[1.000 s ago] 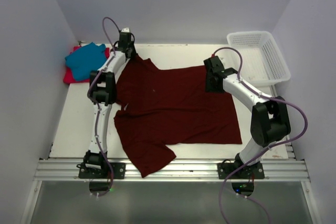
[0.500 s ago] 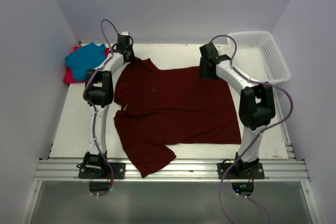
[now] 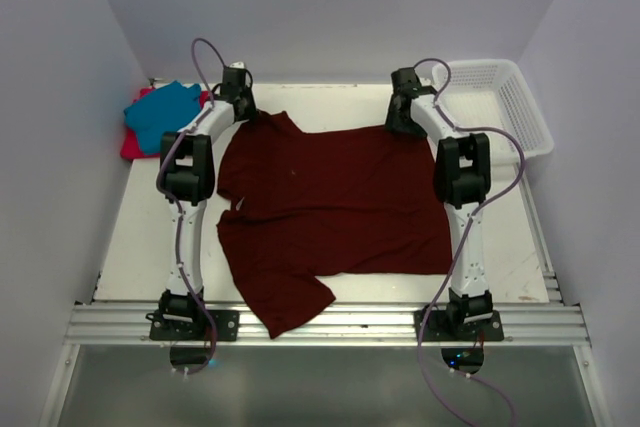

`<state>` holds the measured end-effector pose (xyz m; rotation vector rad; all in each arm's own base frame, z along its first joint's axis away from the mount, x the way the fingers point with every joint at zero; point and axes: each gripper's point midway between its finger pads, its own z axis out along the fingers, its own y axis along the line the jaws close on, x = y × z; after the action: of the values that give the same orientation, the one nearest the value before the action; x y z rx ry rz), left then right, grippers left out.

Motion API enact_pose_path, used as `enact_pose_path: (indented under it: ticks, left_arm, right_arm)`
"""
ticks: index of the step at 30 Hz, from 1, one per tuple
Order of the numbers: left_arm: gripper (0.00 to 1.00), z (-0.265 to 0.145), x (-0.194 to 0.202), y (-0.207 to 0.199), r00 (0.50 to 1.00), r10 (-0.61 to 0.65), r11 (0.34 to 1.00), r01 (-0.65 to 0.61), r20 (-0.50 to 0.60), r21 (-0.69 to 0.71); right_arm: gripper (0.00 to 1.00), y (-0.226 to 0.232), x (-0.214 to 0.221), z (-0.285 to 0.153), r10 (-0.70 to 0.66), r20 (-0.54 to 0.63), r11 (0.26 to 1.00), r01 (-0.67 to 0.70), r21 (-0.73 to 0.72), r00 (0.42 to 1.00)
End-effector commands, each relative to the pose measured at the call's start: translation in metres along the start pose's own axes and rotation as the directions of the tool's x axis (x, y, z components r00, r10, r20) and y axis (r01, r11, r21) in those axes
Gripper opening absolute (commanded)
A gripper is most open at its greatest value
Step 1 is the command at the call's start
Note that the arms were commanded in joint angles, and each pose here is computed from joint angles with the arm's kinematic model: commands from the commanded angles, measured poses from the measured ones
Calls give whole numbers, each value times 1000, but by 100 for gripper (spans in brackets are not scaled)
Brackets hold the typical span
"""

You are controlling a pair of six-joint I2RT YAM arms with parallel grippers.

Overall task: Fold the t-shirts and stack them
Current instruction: Grap the side of the flattened tshirt furthest away from the robot with both arms

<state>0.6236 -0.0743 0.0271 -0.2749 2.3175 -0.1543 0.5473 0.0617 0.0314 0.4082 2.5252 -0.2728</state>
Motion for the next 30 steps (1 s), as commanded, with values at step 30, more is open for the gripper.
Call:
enact_pose_path:
  ticks: [30]
  left_arm:
    - [0,-12,-15,-12,999,19,999,-20,27,42]
  right_arm:
    - [71,-31,-54,43,37,69,999,-36,-22,997]
